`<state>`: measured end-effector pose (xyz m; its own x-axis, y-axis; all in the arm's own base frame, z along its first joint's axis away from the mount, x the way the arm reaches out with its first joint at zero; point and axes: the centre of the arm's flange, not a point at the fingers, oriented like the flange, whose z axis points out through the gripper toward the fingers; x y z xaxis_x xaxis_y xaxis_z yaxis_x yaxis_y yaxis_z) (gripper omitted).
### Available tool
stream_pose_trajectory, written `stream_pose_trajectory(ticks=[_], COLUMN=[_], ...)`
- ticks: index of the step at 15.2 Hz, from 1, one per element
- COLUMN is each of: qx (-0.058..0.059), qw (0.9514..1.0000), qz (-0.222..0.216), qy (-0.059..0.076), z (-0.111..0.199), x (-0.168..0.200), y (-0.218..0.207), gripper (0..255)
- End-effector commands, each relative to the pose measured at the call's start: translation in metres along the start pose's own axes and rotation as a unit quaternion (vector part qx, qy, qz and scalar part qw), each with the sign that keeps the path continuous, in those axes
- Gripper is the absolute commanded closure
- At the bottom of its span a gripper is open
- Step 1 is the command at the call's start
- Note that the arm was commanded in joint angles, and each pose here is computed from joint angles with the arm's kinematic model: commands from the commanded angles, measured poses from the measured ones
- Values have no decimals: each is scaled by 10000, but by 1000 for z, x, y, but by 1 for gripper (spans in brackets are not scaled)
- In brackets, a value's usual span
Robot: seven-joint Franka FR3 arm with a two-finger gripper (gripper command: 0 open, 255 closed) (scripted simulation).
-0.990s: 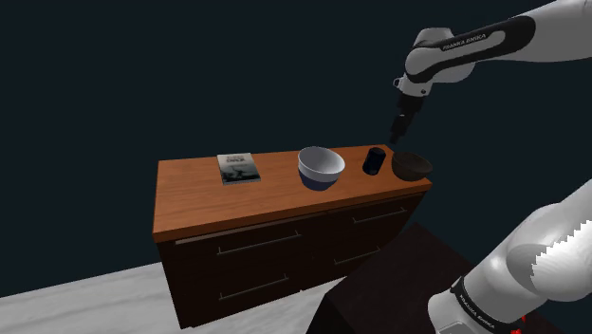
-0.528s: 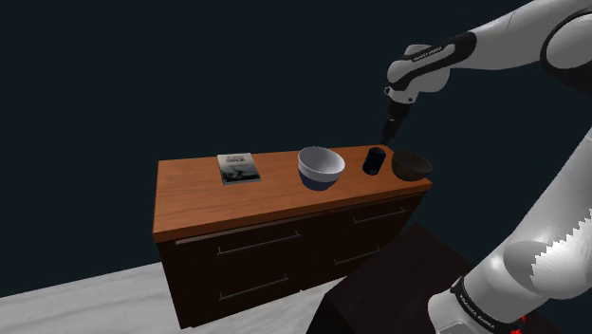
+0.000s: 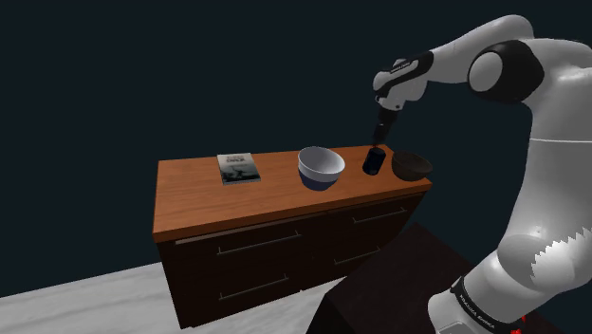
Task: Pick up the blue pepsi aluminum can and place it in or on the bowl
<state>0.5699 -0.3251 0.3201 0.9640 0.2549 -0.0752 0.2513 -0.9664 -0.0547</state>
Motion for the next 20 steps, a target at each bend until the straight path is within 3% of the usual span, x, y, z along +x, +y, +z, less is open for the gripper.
stream_pose_trajectory(ticks=[1, 11, 18, 19, 20], qx=[45, 74, 75, 75, 75], qw=[10000, 10000, 10000, 10000, 10000], qz=[-29, -46, -46, -46, -46], qy=[23, 36, 36, 36, 36], z=[14, 64, 64, 64, 64], x=[12, 22, 22, 22, 22], y=[22, 36, 36, 36, 36], gripper=[0, 0, 0, 255, 255])
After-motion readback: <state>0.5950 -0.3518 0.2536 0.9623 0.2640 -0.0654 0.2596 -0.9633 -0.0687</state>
